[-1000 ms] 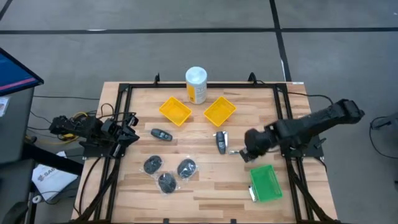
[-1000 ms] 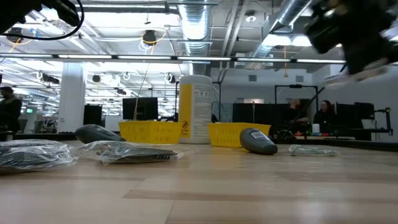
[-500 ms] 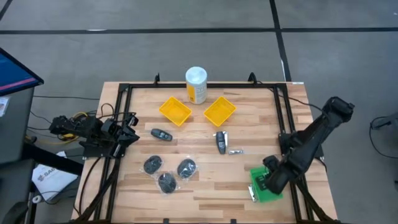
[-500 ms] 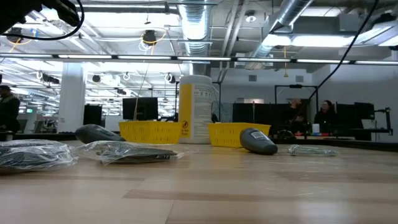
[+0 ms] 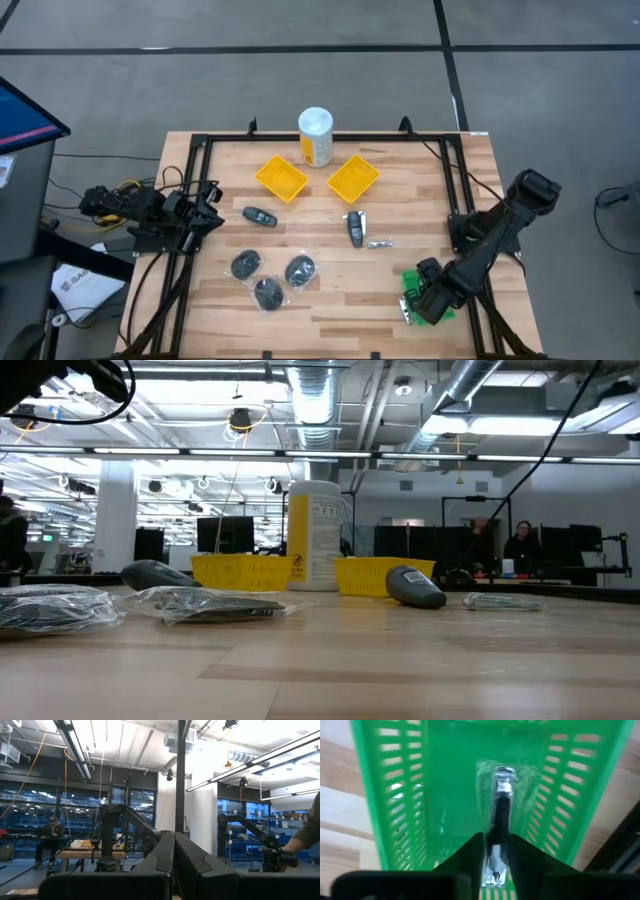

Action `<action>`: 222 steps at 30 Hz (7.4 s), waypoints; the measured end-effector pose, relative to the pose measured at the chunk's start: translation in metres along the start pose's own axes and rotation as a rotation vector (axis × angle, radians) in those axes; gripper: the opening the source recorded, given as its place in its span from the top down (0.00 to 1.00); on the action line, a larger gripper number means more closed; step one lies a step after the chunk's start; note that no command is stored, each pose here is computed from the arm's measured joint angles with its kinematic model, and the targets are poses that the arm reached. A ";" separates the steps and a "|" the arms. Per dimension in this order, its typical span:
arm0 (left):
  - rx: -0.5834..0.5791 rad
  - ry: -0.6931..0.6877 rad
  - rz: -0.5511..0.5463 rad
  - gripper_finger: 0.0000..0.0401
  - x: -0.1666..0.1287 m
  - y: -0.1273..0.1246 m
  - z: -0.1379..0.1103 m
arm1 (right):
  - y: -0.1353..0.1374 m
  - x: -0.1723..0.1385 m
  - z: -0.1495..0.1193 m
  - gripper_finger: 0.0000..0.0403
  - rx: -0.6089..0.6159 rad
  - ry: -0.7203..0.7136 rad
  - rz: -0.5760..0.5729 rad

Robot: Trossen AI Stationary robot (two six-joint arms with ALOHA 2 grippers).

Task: Pick & Place Travel size toiletries
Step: Put the nail cutter into the green bin

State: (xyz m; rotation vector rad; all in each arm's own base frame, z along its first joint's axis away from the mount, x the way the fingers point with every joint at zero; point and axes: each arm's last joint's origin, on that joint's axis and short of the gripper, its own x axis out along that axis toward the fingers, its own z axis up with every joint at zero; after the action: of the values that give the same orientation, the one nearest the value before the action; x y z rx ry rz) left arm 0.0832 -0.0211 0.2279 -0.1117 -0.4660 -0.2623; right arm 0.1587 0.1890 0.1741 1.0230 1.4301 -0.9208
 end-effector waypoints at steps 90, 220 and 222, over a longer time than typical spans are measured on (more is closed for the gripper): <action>0.007 0.008 -0.031 0.99 0.000 -0.001 -0.001 | 0.070 -0.043 0.178 0.90 -1.225 -0.253 0.161; 0.007 0.013 -0.068 0.99 0.000 -0.002 -0.001 | 0.152 0.028 -0.041 0.29 -2.188 0.273 -0.163; 0.007 0.012 -0.068 0.99 0.000 -0.002 -0.001 | 0.146 0.033 -0.042 0.29 -2.199 0.299 -0.184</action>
State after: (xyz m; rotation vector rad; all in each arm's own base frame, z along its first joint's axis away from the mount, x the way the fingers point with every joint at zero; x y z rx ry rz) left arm 0.0831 -0.0231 0.2271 -0.0872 -0.4589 -0.3283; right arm 0.2823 0.2796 0.1457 -0.6985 1.6969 0.8970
